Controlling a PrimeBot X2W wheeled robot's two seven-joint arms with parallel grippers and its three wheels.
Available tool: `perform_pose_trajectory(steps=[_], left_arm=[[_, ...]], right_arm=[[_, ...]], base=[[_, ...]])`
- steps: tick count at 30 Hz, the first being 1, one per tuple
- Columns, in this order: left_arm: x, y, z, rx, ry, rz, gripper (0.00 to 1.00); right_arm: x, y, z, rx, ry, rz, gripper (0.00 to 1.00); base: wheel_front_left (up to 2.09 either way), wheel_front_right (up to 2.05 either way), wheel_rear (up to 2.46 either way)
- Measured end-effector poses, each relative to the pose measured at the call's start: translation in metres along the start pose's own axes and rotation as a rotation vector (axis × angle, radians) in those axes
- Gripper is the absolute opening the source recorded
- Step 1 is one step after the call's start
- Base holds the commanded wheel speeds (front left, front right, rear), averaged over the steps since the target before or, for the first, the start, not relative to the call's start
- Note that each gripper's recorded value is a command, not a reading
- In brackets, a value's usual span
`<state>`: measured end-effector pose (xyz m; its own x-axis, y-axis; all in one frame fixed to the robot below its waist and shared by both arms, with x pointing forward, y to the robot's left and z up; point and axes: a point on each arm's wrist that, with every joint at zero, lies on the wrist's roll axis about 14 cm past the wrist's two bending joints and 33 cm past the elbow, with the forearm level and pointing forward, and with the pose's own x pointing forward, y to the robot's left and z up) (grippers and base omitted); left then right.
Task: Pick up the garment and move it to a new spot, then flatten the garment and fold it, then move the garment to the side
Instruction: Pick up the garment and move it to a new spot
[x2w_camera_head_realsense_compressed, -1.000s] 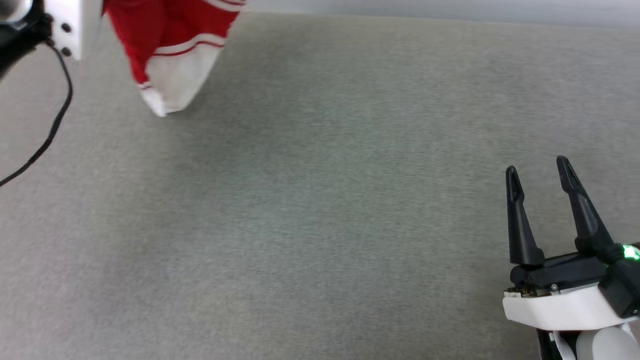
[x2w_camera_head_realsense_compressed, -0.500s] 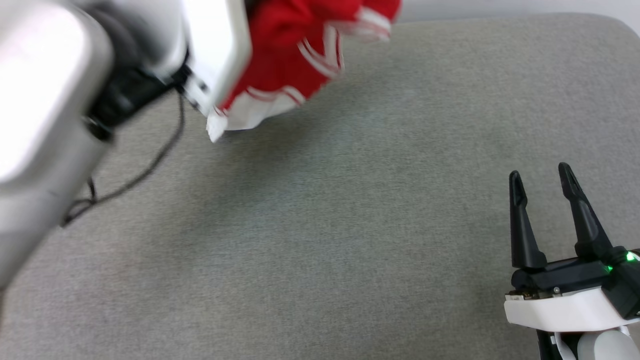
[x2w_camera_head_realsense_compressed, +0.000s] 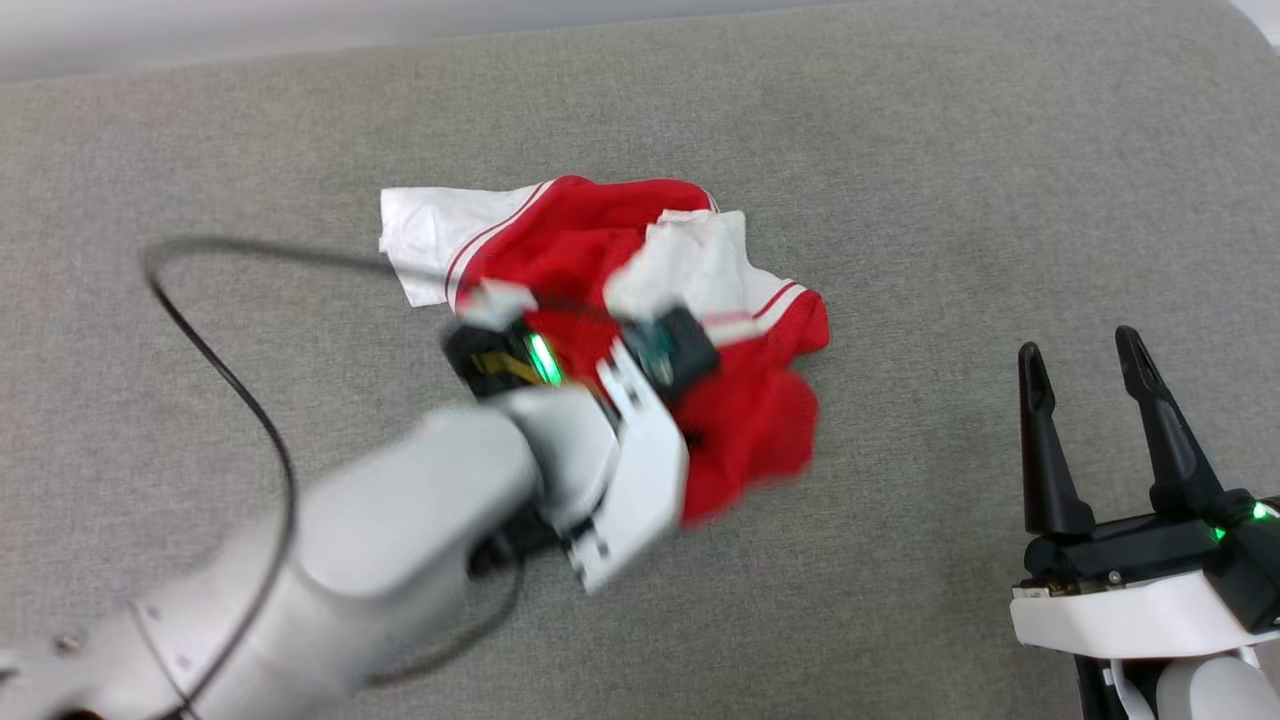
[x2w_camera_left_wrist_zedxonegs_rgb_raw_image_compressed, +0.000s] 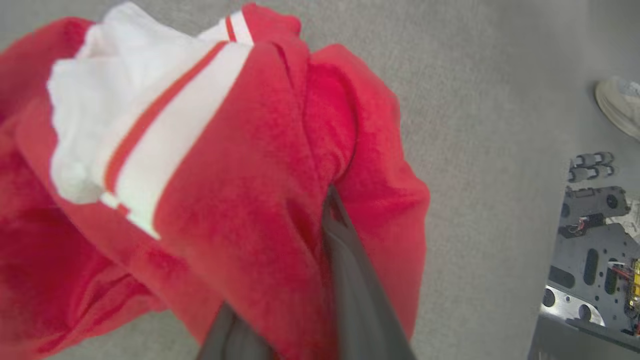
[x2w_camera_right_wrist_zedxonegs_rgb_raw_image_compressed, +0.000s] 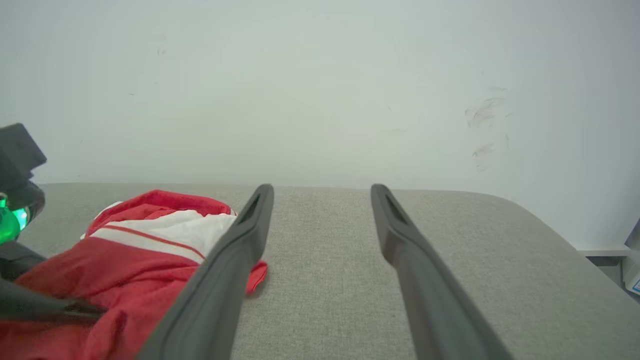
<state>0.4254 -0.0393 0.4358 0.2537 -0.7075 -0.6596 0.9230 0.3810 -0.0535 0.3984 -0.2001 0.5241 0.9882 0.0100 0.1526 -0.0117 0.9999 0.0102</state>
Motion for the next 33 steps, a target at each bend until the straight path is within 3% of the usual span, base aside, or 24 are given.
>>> perform_pose_trajectory(steps=[5,12,13,14,26,33], left_arm=[[0.02,-0.042,-0.041,-0.059,0.075,-0.095,0.0],[0.029,-0.06,-0.051,-0.093,0.064,-0.105,0.0],[0.029,-0.059,-0.049,-0.096,0.04,-0.096,0.33],[0.029,-0.057,-0.045,-0.099,0.013,-0.082,1.0],[-0.036,-0.011,0.039,-0.02,-0.42,0.256,1.0],[-0.108,0.029,0.054,-0.007,-0.671,0.582,1.0]], right_arm=[[0.001,0.001,-0.004,-0.001,0.011,0.003,1.0],[0.0,0.003,-0.005,-0.001,0.015,0.01,1.0],[-0.001,0.003,-0.005,-0.003,0.015,0.01,1.0],[-0.002,0.003,-0.004,-0.006,0.015,0.01,1.0],[-0.02,0.016,0.011,-0.01,-0.013,0.047,1.0],[-0.024,0.028,0.019,-0.009,-0.035,0.083,1.0]], base=[[0.0,0.0,0.0],[0.0,0.0,0.0],[0.0,0.0,0.0],[0.0,0.0,0.0],[0.0,0.0,0.0],[0.0,0.0,0.0]])
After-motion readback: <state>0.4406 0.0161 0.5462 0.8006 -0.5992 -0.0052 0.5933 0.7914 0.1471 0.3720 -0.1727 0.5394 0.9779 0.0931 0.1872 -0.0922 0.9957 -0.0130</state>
